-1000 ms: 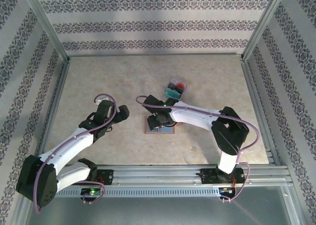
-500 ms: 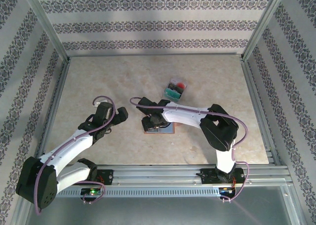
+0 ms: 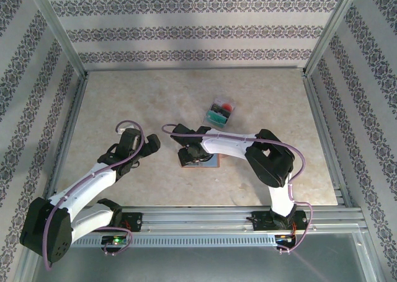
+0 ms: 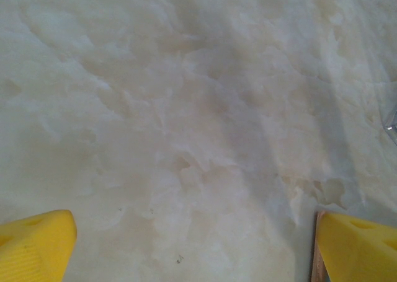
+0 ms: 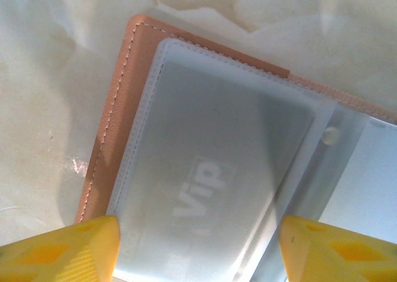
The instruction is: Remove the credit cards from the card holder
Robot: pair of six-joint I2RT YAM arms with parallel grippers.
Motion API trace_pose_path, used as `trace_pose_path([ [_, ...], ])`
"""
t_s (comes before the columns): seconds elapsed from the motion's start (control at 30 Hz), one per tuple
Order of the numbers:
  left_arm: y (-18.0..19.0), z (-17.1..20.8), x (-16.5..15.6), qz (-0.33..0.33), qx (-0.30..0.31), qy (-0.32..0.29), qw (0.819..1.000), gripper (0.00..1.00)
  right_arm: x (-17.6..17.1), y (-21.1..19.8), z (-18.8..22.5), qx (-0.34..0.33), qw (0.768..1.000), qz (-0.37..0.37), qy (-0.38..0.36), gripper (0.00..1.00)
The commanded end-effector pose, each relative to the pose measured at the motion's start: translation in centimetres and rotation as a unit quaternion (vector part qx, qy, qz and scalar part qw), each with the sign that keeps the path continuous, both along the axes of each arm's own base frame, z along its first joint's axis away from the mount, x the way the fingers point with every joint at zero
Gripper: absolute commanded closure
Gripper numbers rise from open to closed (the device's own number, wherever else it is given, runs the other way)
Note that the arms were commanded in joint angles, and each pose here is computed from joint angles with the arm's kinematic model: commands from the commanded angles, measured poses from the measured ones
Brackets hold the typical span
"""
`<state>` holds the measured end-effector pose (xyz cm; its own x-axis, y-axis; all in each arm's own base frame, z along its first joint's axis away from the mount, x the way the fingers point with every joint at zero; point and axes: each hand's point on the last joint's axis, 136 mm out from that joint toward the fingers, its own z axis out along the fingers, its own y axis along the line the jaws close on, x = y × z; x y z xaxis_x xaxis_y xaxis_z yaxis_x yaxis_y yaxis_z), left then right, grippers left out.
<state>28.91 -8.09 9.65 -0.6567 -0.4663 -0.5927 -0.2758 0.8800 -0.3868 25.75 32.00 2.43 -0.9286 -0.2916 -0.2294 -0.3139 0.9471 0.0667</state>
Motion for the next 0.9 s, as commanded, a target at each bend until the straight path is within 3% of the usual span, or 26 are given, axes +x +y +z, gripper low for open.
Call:
trace_pose_path([
  [0.0,0.3,0.2,0.1,0.011,-0.013,-0.005,1.0,0.01,-0.3,0.2,-0.7,-0.005,1.0,0.0,0.006,0.33],
  [0.13,0.3,0.2,0.1,0.009,-0.013,-0.006,1.0,0.01,-0.3,-0.2,-0.9,-0.011,1.0,-0.001,0.005,0.38],
  [0.3,0.2,0.4,0.0,0.007,-0.014,-0.007,1.0,0.01,-0.2,-0.8,-0.7,-0.018,1.0,-0.004,0.001,0.56],
  [0.37,0.3,0.5,-0.1,0.008,-0.014,-0.007,1.0,0.01,-0.1,-1.0,-0.4,-0.022,1.0,-0.004,-0.005,0.59],
  [0.53,0.3,0.8,-0.1,0.006,-0.014,-0.012,1.0,0.01,0.4,-1.8,0.4,-0.042,0.999,-0.007,-0.023,0.59],
  [0.87,0.4,0.9,0.0,0.006,-0.01,-0.012,1.0,0.01,-0.6,-0.2,1.8,0.001,1.0,-0.004,-0.02,0.4],
])
